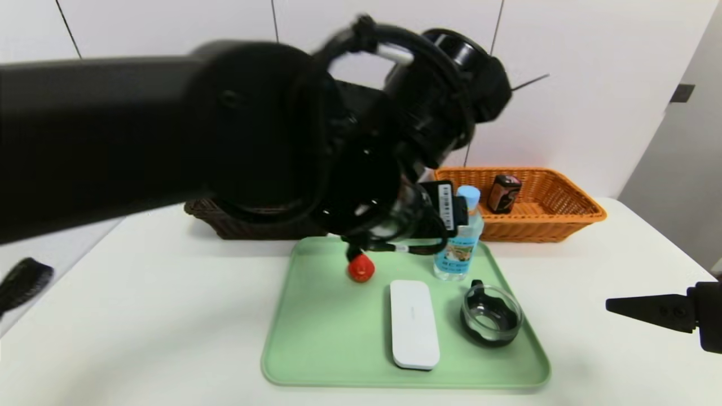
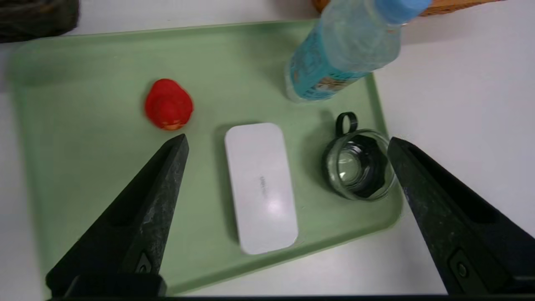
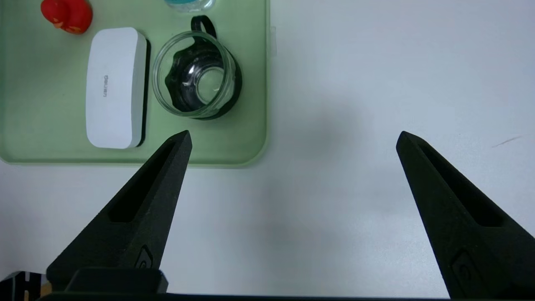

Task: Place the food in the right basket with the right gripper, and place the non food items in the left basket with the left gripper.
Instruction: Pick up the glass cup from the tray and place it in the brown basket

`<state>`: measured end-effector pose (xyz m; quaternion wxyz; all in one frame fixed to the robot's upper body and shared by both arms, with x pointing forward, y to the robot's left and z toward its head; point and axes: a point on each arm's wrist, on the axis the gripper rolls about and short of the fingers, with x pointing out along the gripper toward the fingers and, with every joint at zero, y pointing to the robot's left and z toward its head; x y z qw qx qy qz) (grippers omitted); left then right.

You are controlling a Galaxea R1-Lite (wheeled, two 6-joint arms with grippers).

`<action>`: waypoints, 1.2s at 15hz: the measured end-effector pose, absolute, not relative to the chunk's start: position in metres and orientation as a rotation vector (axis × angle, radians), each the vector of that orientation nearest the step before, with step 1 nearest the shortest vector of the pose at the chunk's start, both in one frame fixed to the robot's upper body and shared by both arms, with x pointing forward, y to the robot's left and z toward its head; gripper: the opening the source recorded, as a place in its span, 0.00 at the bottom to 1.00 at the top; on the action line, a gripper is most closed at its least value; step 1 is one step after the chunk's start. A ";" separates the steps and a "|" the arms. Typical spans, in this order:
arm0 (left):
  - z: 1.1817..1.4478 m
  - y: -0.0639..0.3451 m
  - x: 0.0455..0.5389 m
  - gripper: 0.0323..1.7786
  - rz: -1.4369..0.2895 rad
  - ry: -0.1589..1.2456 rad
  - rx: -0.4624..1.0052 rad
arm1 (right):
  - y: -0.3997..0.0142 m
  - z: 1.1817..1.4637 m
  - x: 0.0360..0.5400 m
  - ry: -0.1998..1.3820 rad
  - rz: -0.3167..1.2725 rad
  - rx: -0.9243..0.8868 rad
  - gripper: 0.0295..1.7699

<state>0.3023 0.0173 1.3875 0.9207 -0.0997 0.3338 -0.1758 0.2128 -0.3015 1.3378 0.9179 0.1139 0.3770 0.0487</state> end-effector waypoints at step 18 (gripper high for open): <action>1.294 -0.065 0.297 0.95 -0.457 0.745 -0.003 | -0.309 1.312 0.191 0.825 0.082 0.231 0.96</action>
